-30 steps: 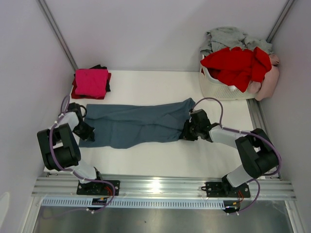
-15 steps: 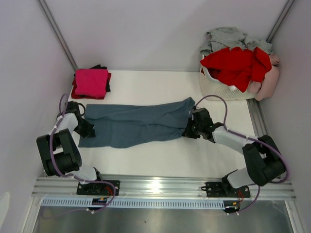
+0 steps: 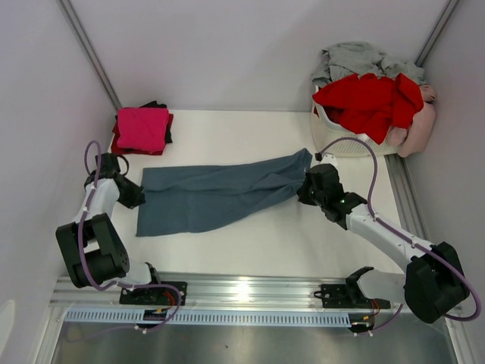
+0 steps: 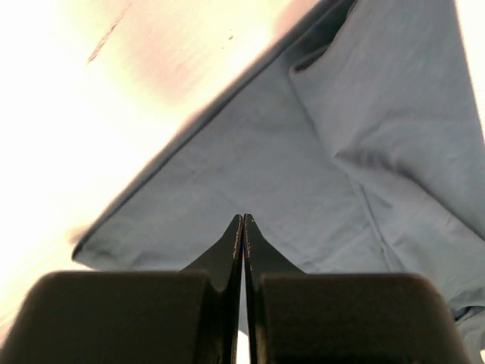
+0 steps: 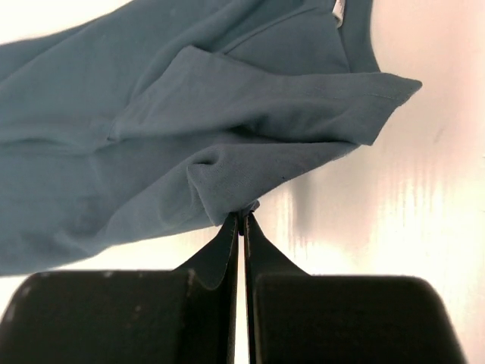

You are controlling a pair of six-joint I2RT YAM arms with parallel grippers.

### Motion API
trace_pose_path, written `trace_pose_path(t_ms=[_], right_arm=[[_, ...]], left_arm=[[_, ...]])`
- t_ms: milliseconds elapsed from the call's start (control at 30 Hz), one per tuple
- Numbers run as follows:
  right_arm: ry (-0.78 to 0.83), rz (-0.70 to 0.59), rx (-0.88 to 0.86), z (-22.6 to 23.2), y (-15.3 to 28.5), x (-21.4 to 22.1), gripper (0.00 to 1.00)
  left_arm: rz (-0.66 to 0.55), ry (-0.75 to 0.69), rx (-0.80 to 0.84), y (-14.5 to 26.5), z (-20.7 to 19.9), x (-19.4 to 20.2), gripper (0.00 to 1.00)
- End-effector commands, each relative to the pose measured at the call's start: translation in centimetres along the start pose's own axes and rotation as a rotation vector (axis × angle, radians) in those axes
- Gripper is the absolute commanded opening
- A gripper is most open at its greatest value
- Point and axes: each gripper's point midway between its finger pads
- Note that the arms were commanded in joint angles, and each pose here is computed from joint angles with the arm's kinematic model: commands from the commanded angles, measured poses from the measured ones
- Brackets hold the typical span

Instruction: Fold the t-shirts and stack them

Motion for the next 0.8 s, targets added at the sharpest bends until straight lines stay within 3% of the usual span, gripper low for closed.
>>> trace_pose_path(t_ms=[0, 167, 333, 500, 567, 600, 633, 767], right_arm=[[0.022, -0.079, 0.096, -1.4, 0.6, -2.5, 0.0], [0.016, -0.055, 0.214, -4.0, 0.8, -1.9, 0.0], [-0.026, -0.059, 0.337, -6.8, 1.1, -2.0, 0.0], [-0.037, -0.078, 0.42, -8.5, 1.6, -2.7, 0.0], [-0.045, -0.092, 0.417, -8.5, 1.7, -3.1, 0.0], [-0.046, -0.091, 0.411, -8.5, 1.7, -3.1, 0.0], [-0.046, -0.092, 0.41, -8.5, 1.7, -3.1, 0.0], [-0.052, -0.087, 0.376, -7.9, 1.5, -3.0, 0.0]], left_arm=[[-0.022, 0.016, 0.079, 0.5, -1.9, -0.9, 0.0], [0.027, -0.054, 0.086, 0.1, -2.6, 0.7, 0.01], [0.16, -0.159, 0.07, -0.4, -3.0, 5.2, 0.02], [0.237, -0.242, -0.032, 0.0, 0.3, 10.2, 0.09], [0.234, -0.244, -0.035, 0.2, 1.7, 10.8, 0.2], [0.223, -0.253, -0.041, 0.3, 1.9, 10.6, 0.32], [0.21, -0.254, -0.068, 0.3, 2.5, 10.4, 0.57], [0.195, -0.248, -0.125, 1.4, 3.7, 10.1, 0.83]])
Point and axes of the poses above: each gripper's point midway between its finger pads, its own y axis back along the fingers, its own z axis along the line the jaws close on, x = y × z, and after that the axes turned 8 degrees about y, right-handed
